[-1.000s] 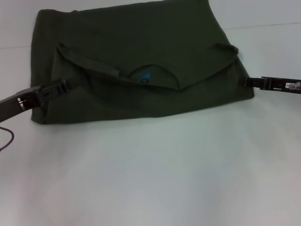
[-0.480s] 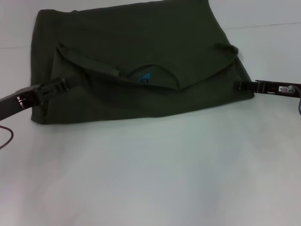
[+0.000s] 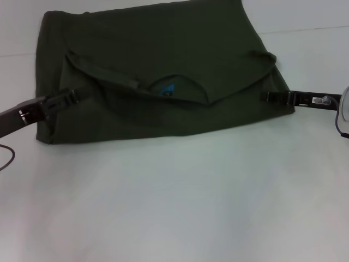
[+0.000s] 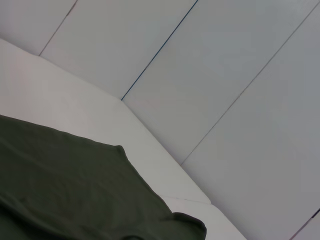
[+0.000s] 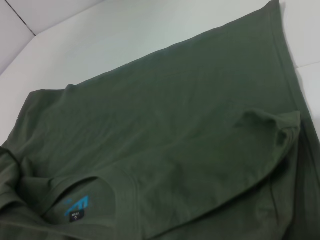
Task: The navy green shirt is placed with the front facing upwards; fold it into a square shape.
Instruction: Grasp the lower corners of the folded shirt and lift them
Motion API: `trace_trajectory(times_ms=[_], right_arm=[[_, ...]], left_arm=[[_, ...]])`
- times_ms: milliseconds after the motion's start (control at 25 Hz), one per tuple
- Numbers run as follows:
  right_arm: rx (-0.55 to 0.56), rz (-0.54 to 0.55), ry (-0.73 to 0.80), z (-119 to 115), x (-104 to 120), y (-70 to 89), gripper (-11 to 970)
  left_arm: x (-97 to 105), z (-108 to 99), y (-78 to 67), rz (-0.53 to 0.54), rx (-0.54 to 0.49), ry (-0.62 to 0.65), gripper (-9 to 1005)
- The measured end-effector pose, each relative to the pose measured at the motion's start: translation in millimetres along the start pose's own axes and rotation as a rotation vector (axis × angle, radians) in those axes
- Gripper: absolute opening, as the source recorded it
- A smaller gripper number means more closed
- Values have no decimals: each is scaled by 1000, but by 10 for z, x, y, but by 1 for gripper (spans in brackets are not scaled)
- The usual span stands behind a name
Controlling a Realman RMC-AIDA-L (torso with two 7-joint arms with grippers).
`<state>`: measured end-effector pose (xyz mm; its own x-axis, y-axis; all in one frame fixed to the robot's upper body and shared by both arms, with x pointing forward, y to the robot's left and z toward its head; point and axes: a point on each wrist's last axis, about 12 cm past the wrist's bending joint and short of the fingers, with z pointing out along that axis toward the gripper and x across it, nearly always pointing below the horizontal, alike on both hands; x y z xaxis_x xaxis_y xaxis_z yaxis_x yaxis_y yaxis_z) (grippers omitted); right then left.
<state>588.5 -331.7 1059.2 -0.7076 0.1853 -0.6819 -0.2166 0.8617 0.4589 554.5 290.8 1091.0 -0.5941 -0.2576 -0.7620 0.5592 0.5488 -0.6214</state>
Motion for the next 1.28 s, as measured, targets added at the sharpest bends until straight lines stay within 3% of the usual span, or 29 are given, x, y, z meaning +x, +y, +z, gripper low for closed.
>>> trace_trajectory(times_ms=[600,1040,1280], right_arm=[[-6,6,10,-25,23,-24,497],[-12,9,15,-32,15,-22,256],[1,26,8,-68,55,-69,57]], left_arm=[[-17,4,10,-1,-9,-11,889],[-27,-5,30,-8,-25,-16,888],[-17,-4,36,-8,-30,-8,888]])
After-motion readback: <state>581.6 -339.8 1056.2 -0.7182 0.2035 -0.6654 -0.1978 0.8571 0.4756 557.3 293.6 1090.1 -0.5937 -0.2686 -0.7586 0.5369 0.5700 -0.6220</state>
